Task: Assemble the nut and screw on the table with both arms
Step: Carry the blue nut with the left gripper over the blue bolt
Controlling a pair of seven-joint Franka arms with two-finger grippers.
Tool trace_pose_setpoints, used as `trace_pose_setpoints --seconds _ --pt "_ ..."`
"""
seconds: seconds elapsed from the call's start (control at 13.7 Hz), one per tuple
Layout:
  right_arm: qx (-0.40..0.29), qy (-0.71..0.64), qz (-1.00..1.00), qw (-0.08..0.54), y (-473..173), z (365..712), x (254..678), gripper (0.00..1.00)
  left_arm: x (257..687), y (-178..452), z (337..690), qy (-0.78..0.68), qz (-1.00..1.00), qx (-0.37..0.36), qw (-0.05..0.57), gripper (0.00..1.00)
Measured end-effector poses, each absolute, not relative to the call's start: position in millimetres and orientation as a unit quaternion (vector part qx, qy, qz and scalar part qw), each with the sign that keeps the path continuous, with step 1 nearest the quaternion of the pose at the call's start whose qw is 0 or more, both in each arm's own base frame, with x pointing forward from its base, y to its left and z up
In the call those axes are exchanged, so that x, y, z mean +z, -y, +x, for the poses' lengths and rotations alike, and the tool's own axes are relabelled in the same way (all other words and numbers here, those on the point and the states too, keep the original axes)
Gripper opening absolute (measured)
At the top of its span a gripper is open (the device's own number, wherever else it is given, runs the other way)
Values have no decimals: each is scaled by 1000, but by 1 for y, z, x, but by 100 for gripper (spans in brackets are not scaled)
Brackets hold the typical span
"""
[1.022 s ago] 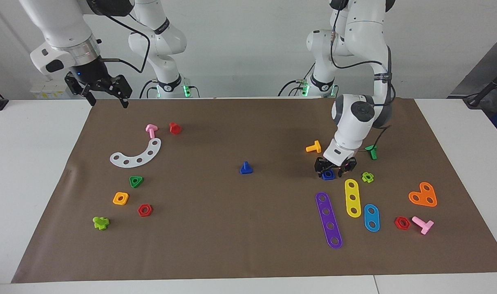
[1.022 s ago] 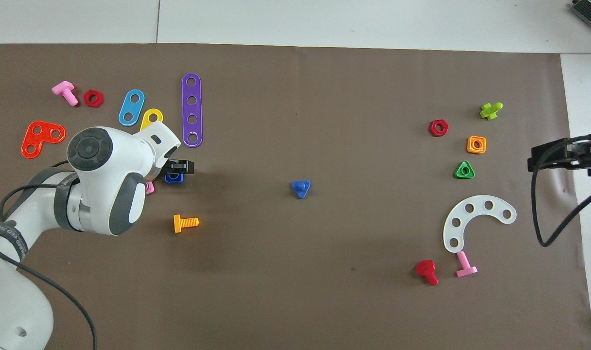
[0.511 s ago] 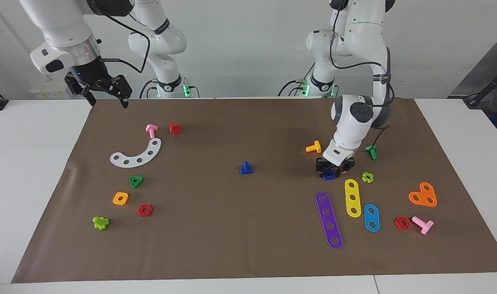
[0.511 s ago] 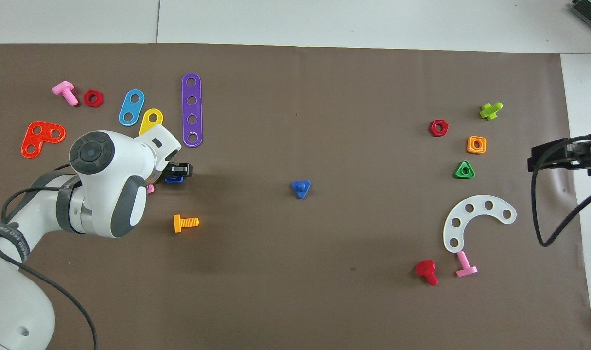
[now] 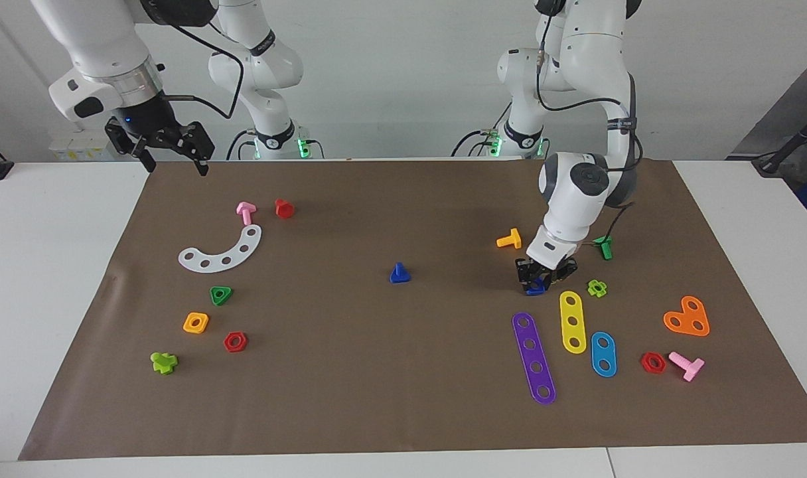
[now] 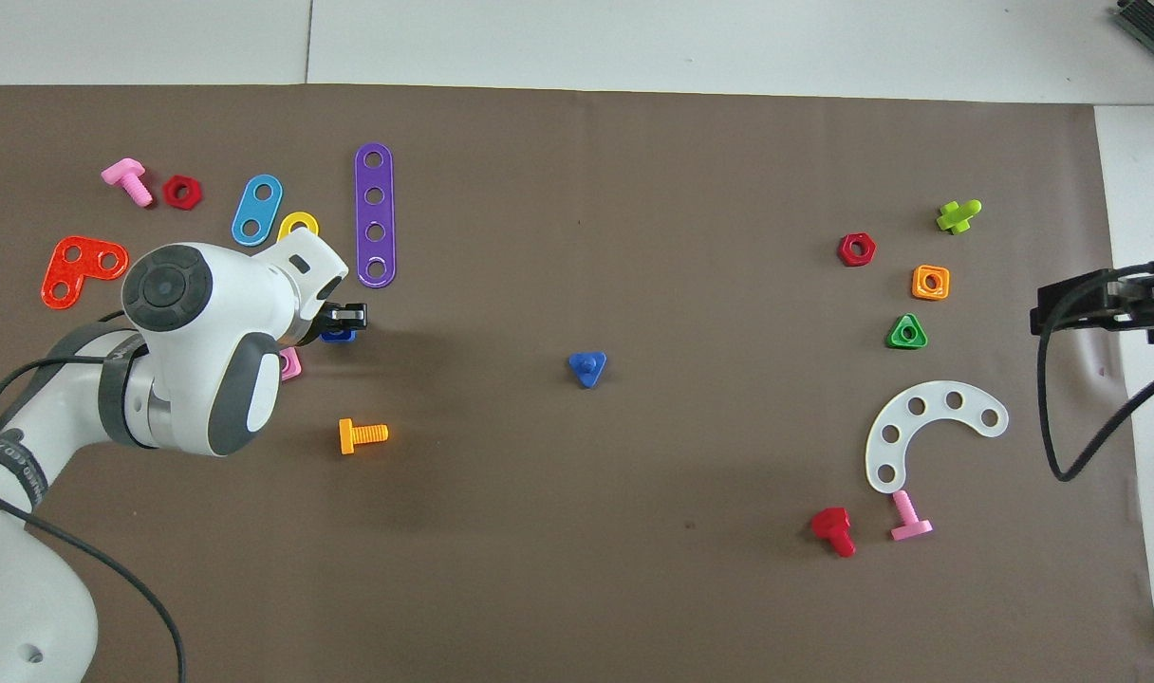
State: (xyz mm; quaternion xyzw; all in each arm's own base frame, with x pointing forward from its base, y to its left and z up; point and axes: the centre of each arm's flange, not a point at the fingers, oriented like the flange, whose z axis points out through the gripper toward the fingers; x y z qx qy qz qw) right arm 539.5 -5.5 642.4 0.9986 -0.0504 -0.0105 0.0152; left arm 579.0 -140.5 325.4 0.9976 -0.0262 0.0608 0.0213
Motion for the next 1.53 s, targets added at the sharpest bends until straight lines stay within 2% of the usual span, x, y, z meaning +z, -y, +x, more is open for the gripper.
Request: trace_pose_setpoints --seconds 0.29,0.88,1.17,1.53 --pt "-10 50 999 15 5 540 642 100 375 175 596 22 997 74 29 46" --pt "-10 50 999 15 5 540 642 100 408 314 574 17 996 73 40 46" --pt "-10 50 999 15 6 540 642 100 406 387 555 28 996 68 40 46" --pt "-10 50 999 15 6 540 642 100 387 442 524 44 997 57 39 46"
